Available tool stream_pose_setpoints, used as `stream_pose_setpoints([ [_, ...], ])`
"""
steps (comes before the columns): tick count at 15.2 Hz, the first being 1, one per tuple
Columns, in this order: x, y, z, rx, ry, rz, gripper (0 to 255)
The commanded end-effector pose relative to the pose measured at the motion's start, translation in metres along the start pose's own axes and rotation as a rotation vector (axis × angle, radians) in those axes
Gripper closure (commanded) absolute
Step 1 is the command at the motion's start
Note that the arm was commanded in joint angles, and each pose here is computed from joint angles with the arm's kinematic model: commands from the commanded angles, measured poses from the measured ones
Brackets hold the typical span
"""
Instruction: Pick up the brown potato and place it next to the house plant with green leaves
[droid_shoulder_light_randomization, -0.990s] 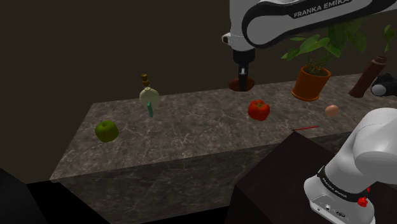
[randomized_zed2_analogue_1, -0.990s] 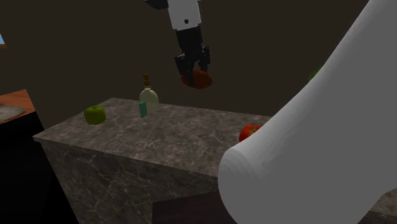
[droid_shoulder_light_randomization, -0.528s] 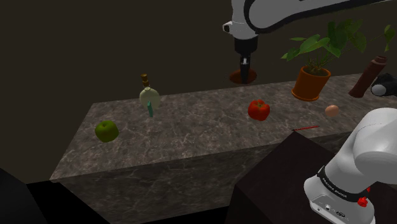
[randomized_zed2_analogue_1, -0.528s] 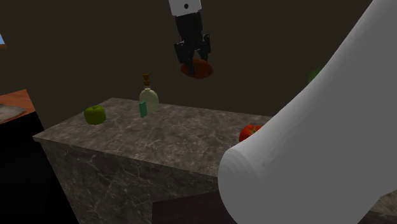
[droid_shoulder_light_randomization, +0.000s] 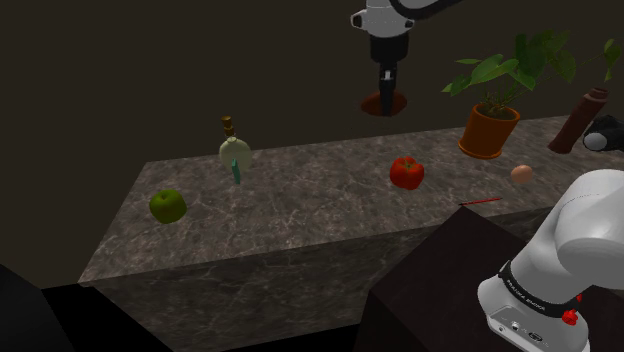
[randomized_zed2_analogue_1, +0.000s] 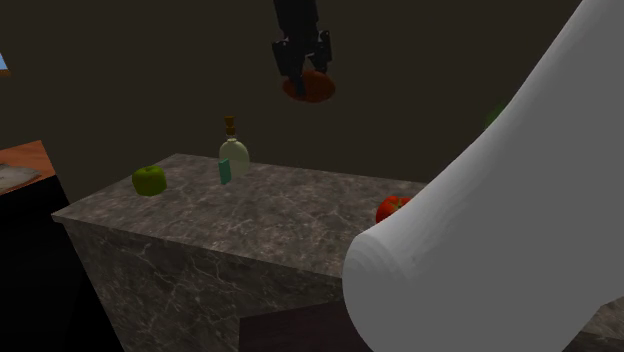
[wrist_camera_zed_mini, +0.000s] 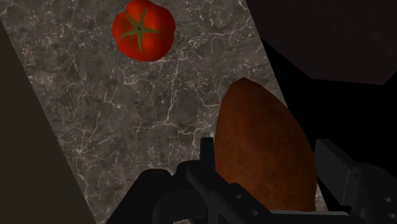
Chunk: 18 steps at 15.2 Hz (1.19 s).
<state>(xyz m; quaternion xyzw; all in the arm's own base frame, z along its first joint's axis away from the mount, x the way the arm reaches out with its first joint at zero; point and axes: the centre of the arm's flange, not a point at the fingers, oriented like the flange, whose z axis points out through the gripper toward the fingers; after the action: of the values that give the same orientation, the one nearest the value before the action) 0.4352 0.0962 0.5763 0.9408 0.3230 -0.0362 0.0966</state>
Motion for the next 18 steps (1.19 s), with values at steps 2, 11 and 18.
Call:
stream_pose_setpoints([
  [2,-0.003,0.002,-0.015,0.0,0.0,0.0,255],
  [11,-0.009,0.009,-0.062,0.0,0.0,0.0,255],
  [18,-0.014,0.015,-0.098,0.0,0.0,0.0,255],
])
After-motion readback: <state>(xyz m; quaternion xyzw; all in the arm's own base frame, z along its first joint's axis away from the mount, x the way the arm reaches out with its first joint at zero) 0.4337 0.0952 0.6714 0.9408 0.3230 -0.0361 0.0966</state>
